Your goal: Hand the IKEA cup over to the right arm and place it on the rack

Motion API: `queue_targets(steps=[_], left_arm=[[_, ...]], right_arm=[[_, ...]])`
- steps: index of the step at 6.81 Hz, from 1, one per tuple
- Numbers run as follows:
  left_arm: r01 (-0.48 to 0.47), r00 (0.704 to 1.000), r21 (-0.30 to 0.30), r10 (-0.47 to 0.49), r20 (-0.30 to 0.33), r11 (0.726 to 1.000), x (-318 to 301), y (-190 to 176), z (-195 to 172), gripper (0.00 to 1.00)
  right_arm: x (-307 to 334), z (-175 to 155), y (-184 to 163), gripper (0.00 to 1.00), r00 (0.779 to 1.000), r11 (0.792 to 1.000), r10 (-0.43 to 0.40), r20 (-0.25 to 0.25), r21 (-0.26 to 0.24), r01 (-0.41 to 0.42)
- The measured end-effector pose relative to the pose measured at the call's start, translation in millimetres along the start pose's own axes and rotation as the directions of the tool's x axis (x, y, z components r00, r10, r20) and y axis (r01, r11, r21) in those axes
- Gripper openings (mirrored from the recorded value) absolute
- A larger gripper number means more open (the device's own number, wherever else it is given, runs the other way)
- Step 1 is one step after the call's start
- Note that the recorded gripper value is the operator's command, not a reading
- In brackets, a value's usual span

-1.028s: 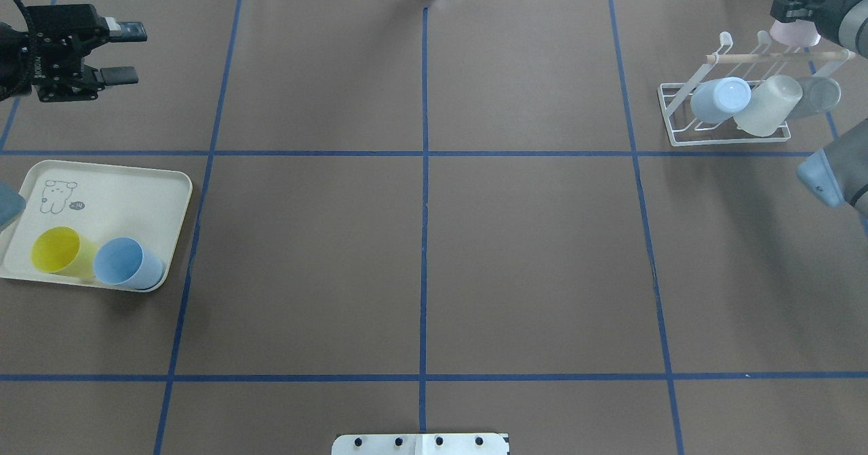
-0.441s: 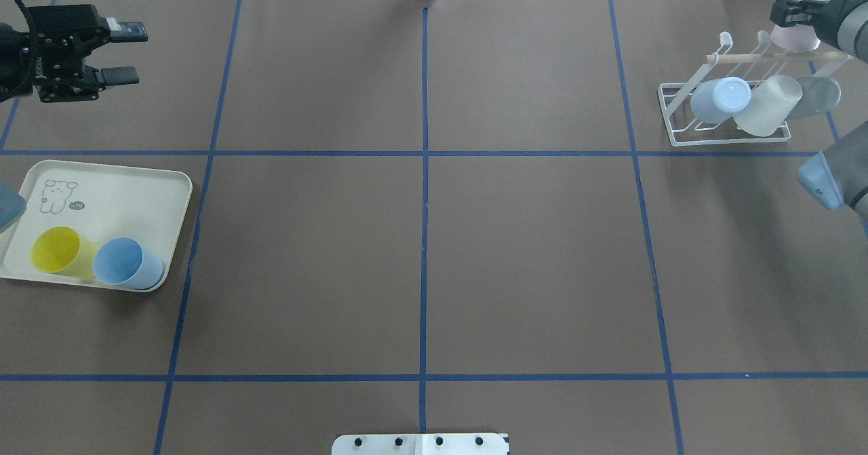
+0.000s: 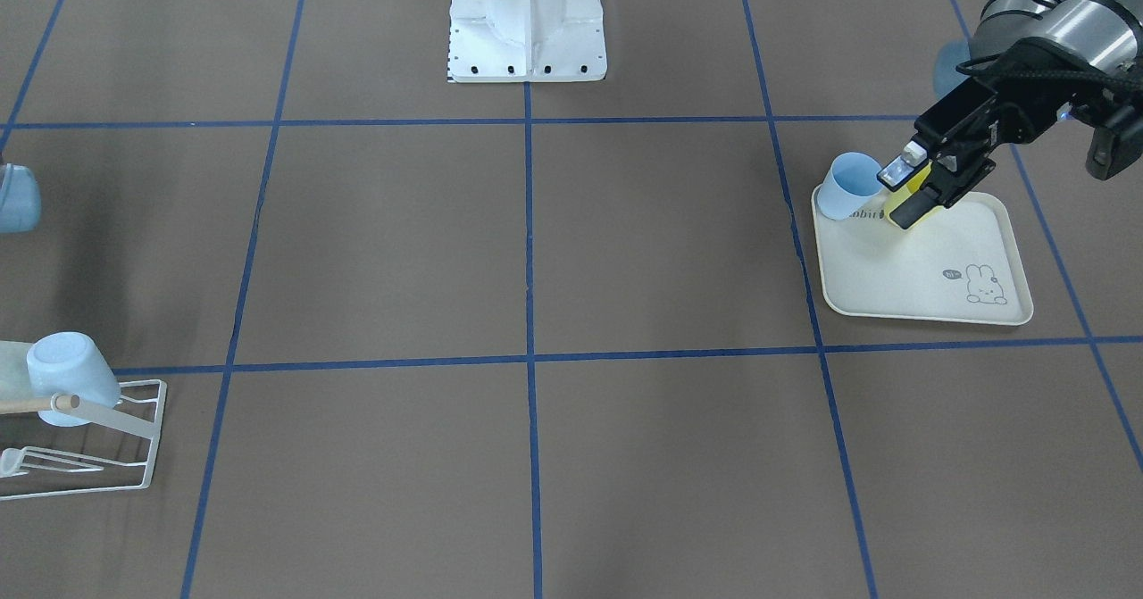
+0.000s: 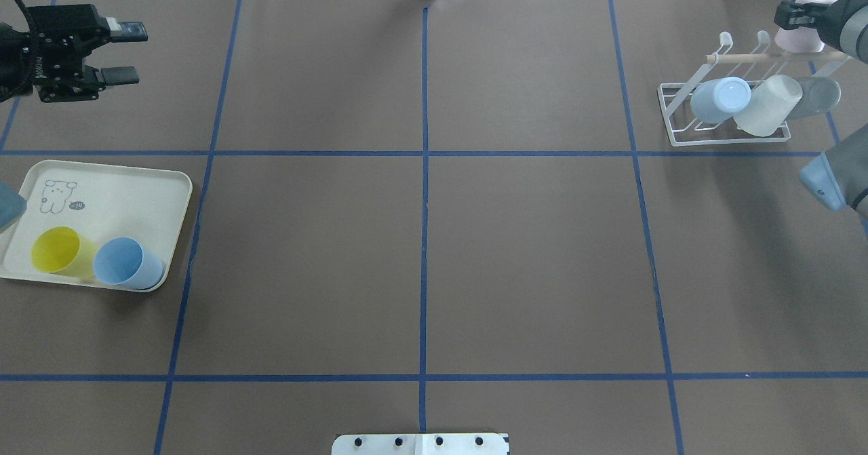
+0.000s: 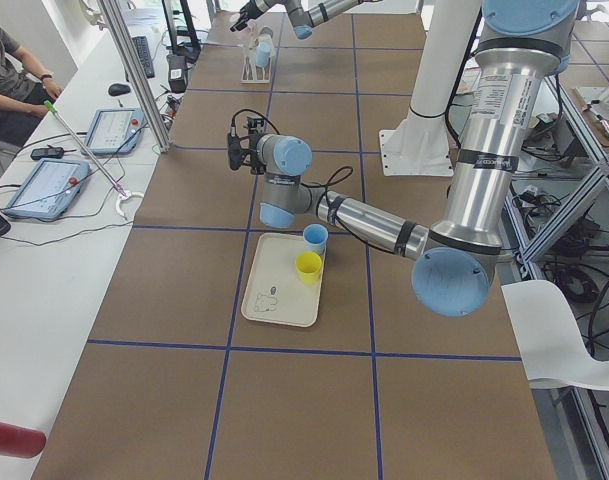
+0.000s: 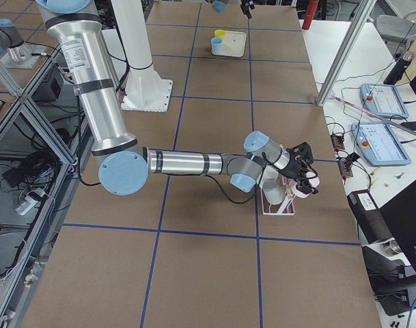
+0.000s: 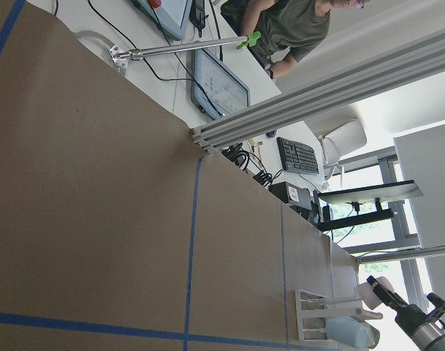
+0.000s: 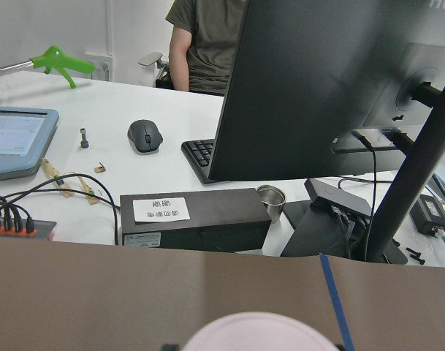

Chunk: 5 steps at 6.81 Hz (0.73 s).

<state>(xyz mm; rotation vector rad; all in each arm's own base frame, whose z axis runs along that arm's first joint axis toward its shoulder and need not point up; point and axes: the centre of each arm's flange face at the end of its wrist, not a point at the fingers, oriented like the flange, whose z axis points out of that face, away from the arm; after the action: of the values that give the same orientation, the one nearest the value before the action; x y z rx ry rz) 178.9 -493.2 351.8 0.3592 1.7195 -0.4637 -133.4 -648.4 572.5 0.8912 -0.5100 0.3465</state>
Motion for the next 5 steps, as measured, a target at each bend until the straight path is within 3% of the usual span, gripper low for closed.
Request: queue_targets(steps=[5], left_arm=[[0.0,1.0,0.002,0.0,0.0,1.0,0,-1,-1,1.0]], right_arm=[[7,-2,-11,1.0,1.0,1.0,0.014,-0.015,0.026,-0.013]])
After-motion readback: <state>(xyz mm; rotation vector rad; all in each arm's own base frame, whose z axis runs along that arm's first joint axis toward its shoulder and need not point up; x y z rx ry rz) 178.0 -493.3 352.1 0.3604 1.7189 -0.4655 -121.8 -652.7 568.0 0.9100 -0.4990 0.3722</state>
